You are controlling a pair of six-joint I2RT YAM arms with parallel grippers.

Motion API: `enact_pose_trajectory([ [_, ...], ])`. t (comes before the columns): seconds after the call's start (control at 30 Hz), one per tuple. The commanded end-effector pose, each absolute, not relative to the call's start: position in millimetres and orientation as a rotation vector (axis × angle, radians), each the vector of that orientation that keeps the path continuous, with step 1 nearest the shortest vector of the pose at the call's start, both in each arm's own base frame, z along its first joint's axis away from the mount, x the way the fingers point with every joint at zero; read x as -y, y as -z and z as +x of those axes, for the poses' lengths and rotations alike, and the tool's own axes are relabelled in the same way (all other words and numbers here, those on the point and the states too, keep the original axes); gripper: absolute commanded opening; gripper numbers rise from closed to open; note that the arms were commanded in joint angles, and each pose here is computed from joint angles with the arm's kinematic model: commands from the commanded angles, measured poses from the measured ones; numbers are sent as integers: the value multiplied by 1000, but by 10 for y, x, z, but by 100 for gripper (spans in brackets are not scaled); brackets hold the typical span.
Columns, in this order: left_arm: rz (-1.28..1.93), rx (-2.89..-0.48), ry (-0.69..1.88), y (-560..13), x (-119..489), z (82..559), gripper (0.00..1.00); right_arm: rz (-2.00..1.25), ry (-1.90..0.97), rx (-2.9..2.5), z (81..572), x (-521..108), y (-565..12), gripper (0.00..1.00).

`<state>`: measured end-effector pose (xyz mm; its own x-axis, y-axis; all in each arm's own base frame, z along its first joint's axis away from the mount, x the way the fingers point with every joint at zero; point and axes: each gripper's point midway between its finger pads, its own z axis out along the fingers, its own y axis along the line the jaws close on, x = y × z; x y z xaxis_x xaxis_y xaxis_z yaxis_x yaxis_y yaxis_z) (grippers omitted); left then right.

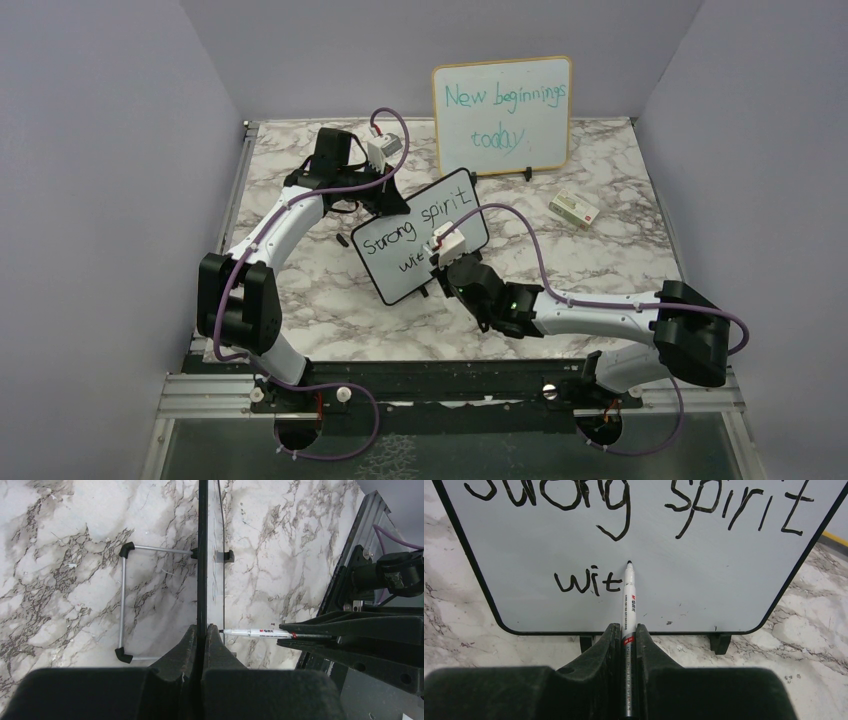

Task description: Write a sentence on the whiteboard

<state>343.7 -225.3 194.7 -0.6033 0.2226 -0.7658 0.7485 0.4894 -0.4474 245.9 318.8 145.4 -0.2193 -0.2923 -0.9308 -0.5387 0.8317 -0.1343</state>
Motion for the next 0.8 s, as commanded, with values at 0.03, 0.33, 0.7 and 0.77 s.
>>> enact_pose_trajectory([
  [0.03,808,-2183,989,-1685,2179,3365,0,-647,-263,-1873,2431,-3179,-1375,1],
  [0.33,808,-2182,987,-1690,2179,3369,0,-674,-271,-1925,2348,-3140,-1243,0],
  [0.7,808,-2183,989,-1685,2180,3369,0,-680,-277,-1950,2302,-3104,-1183,0],
  [0.77,807,-2185,990,-1679,2180,3370,0,-672,-272,-1940,2320,-3104,-1206,1],
])
